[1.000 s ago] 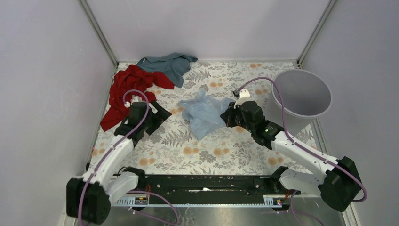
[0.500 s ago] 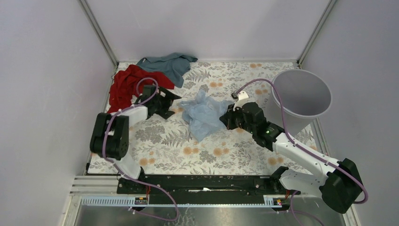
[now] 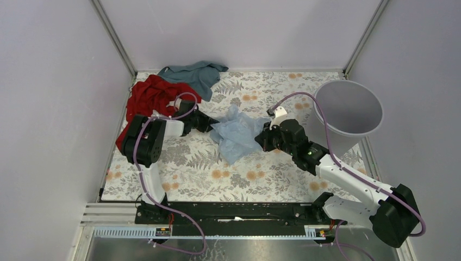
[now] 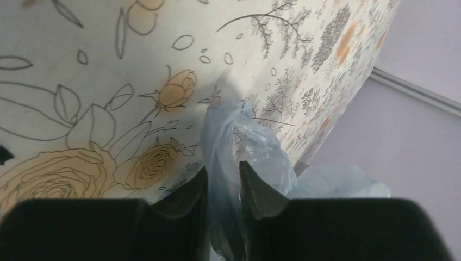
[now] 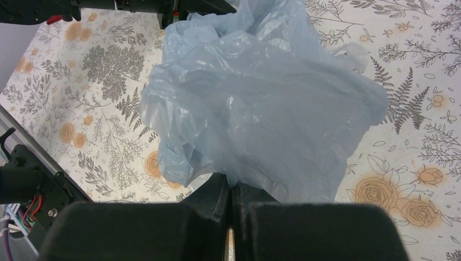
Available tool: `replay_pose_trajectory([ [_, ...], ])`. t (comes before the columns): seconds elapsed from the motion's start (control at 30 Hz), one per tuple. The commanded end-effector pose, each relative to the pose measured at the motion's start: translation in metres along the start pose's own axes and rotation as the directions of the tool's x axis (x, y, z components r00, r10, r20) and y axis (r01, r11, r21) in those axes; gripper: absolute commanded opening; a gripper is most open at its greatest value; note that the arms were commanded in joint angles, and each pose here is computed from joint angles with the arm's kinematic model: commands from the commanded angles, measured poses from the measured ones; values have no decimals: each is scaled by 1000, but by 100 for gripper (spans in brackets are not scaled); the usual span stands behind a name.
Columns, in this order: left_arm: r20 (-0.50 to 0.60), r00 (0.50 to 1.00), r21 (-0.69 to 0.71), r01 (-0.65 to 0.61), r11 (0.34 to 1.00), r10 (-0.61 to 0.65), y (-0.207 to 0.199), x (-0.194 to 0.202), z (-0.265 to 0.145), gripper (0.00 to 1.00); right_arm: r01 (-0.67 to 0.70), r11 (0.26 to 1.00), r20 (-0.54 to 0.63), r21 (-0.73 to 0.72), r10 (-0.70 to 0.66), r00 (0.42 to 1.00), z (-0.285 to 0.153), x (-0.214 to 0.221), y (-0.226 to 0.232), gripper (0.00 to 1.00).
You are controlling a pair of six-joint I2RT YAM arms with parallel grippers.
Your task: Put the trash bags into the trash bin
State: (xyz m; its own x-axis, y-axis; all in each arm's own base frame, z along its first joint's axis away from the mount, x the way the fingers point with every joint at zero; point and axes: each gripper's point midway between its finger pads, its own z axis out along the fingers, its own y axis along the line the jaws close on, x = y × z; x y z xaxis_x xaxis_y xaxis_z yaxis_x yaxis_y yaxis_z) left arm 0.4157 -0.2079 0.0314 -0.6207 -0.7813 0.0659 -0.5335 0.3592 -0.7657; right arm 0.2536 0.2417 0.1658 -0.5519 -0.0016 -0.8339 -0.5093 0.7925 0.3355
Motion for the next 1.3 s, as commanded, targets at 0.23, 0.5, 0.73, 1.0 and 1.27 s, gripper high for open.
replay_pose_trajectory([
  [0.23,255,907,129,-376,917,336,-85,-13,-103,0,8,998,28,65,-10,1000,-26,-32,-2,0],
  [0.5,342,856,147,-456,878,387,-71,32,-211,0,10,997,-46,78,-7,999,-21,-42,4,0],
  [0.73,352,872,193,-425,885,341,-70,65,-251,0,124,959,-114,254,-98,989,-4,-69,-24,0],
  [1.0,334,914,144,-293,945,232,-52,70,-237,0,114,965,-215,234,-63,975,9,-78,-12,56],
  [1.27,396,917,151,-110,982,42,-35,52,-224,0,117,942,-230,315,-44,972,-25,-61,-28,89],
])
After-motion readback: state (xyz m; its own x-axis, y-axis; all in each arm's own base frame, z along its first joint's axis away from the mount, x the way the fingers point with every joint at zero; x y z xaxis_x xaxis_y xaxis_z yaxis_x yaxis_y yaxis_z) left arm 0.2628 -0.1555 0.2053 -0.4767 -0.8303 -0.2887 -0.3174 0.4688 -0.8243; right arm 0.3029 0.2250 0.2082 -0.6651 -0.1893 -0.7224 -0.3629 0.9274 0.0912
